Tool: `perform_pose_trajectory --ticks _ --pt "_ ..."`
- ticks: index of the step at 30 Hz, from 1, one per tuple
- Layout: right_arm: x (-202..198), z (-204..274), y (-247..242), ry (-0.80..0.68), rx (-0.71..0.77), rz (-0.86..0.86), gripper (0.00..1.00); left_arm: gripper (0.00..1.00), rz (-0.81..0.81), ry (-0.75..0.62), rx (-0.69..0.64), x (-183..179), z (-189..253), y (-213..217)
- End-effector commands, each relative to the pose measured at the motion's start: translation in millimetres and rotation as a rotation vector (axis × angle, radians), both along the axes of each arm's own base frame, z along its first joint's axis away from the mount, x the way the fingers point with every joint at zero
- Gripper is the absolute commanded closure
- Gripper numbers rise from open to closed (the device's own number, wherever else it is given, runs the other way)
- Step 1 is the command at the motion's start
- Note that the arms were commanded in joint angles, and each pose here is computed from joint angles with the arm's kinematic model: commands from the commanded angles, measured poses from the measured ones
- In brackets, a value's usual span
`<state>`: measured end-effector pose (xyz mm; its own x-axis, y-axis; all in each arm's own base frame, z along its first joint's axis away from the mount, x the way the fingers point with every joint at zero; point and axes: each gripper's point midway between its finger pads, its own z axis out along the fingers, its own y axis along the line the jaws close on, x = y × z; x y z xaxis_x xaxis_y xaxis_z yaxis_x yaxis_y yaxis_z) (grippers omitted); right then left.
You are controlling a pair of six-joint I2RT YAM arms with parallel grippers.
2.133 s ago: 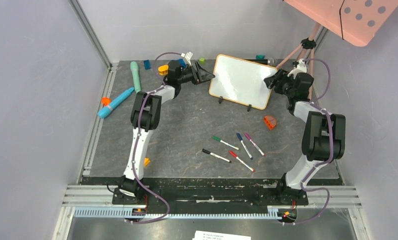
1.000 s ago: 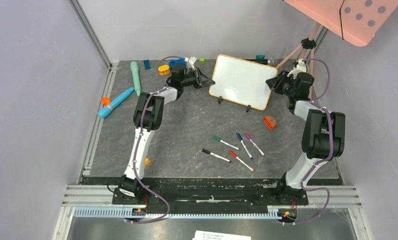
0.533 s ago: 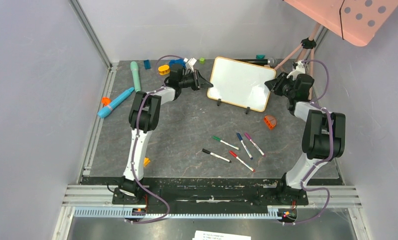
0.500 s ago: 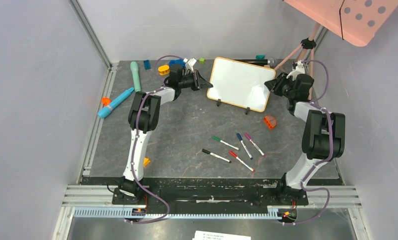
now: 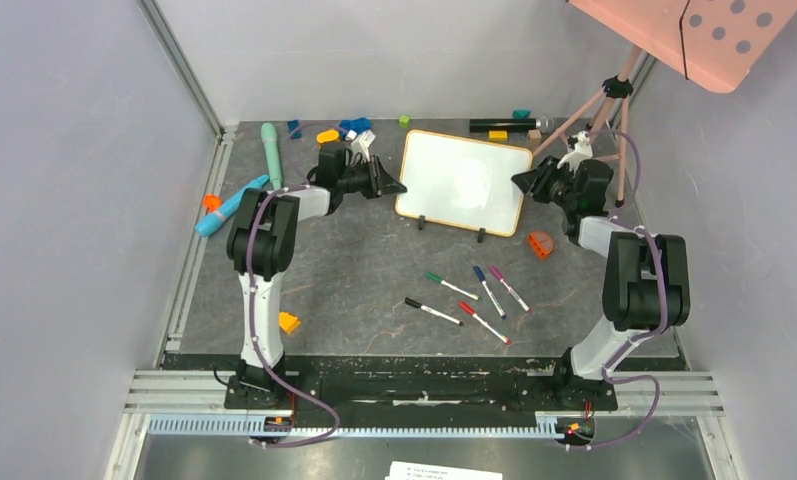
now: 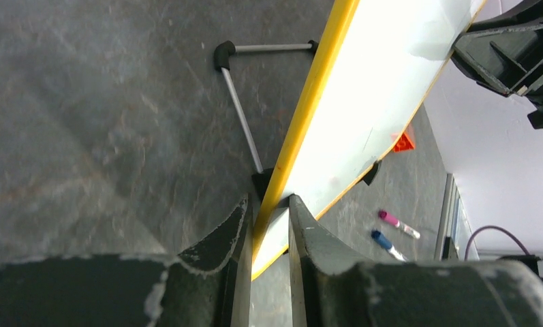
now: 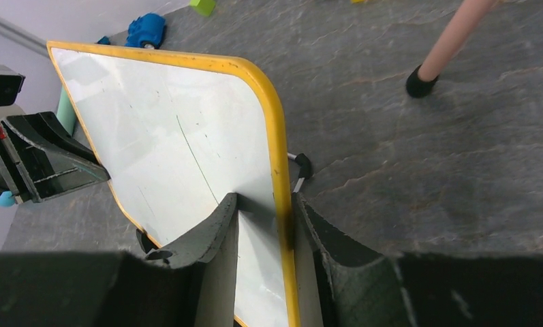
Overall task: Write a sentence on the whiteboard
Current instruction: Move the whiteboard to the center of the board.
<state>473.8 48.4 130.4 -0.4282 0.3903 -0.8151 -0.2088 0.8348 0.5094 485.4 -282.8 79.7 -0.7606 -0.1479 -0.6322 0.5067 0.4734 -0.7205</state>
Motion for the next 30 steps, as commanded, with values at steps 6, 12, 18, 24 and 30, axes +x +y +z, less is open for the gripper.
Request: perform_pose_trajectory --ticks 6,12,18,24,30 --pt "-43.9 -8.1 44.5 0.01 0.048 0.126 1.0 0.98 0.016 -0.072 0.052 -61.4 28.0 28.6" --pt "-74.0 -12.5 63.7 0.005 0.056 0.197 1.0 0.98 0.103 -0.081 0.094 -102.4 23.0 51.5" --pt "-89.3 -13.4 90.7 -0.001 0.056 0.277 1.0 0.98 0.141 -0.072 0.123 -123.9 19.1 63.9" --pt "-89.4 -10.9 116.4 -0.013 0.06 0.344 1.0 0.95 0.201 -0.078 0.147 -135.8 20.6 76.0" --pt "-89.3 -9.4 126.5 -0.017 0.059 0.369 1.0 0.92 0.25 -0.085 0.159 -149.7 22.6 86.4"
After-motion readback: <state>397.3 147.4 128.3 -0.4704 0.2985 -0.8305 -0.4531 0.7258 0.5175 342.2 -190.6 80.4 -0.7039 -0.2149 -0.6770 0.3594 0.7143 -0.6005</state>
